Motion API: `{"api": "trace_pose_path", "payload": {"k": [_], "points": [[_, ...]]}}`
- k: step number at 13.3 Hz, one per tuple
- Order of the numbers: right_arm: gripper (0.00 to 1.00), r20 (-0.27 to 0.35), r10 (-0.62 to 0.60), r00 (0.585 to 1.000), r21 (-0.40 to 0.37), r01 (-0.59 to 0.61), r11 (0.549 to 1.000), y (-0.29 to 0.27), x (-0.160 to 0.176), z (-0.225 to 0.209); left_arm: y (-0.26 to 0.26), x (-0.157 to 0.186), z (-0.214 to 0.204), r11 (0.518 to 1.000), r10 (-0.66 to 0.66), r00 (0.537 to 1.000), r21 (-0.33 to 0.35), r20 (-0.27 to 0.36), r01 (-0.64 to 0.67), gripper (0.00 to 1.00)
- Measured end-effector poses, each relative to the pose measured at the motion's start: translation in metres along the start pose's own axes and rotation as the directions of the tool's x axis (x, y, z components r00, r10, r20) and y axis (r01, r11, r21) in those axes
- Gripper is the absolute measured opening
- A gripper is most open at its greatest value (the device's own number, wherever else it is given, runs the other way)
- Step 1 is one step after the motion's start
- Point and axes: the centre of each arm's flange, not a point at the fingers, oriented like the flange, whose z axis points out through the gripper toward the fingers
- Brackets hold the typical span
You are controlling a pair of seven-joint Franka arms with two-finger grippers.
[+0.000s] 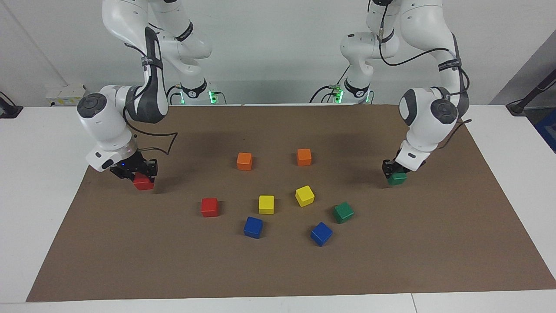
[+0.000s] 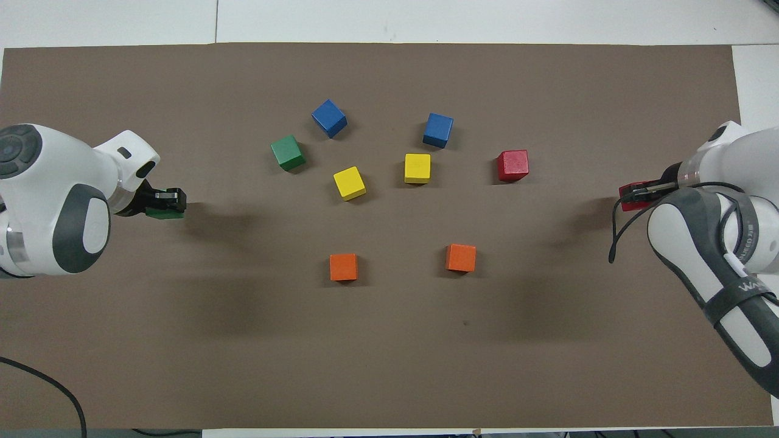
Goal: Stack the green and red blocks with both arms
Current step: 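Set green aside with the left gripper while the right gripper sets red aside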
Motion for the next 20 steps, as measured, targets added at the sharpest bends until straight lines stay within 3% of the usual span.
{"api": "trace_pose_path", "payload": {"k": [3,9,20], "points": [[0.55,-0.012,-0.001,1.000,-0.003,0.001,1.000,0.000,0.005,0.017,-0.005,0.007,0.014,0.998,0.061,0.998,-0.001,-0.003,-0.061,0.55],[0.55,-0.007,-0.002,1.000,-0.003,0.002,1.000,0.000,0.005,0.027,-0.032,0.020,0.016,0.999,0.038,0.999,0.001,-0.029,-0.038,0.55],[0.56,0.017,0.002,1.000,0.002,-0.002,1.000,0.000,-0.005,0.045,-0.037,0.011,0.036,0.995,-0.104,0.994,-0.003,0.012,0.104,0.55]]}}
